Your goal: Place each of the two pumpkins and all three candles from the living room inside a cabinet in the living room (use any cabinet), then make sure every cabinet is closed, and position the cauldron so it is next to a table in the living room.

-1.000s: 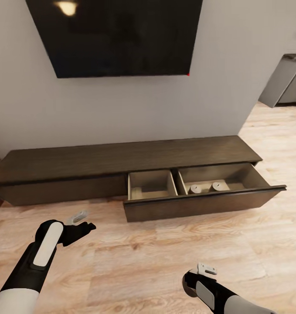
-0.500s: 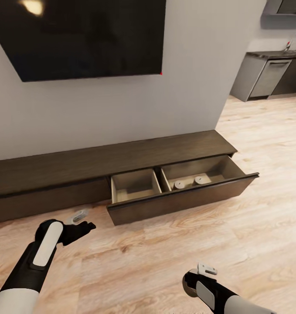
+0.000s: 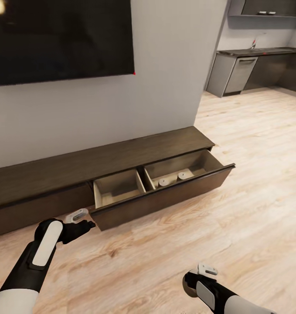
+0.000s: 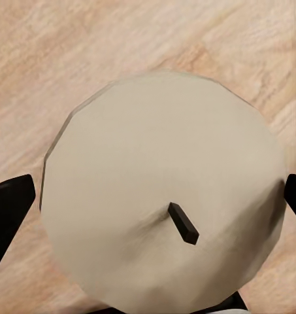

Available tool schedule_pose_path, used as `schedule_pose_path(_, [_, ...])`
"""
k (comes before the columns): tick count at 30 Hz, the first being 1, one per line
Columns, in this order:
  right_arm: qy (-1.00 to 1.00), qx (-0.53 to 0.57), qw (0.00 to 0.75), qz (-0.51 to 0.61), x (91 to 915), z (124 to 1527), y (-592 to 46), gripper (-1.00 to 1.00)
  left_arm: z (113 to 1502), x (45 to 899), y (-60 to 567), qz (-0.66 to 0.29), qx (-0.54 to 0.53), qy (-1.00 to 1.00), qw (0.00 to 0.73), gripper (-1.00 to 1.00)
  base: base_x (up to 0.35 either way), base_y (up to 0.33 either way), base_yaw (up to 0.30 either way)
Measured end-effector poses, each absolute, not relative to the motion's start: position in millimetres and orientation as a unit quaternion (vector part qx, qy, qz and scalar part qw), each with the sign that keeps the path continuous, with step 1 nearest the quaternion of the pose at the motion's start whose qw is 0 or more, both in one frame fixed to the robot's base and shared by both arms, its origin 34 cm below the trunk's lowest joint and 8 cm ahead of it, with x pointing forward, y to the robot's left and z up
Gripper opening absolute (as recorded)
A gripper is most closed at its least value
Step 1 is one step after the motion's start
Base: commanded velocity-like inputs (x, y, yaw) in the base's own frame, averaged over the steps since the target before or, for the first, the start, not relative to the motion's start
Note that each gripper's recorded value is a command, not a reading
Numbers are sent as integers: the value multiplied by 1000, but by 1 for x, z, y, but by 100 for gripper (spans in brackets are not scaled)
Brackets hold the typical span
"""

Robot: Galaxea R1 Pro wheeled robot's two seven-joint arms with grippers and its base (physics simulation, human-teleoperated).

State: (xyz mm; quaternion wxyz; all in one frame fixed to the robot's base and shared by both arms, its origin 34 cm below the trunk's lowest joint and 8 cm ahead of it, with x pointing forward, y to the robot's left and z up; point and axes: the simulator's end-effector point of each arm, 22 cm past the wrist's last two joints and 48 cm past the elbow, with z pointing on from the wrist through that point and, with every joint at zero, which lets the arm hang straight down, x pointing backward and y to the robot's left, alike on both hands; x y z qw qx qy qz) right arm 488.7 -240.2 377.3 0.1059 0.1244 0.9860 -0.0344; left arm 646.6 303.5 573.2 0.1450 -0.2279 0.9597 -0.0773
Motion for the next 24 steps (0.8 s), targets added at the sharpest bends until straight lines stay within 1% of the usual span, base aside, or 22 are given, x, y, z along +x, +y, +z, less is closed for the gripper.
schedule_pose_path(24, [986,125,100,-41,482,375,-245,-100,573,646,305,-75,-227,960,145,100,0,0,-277])
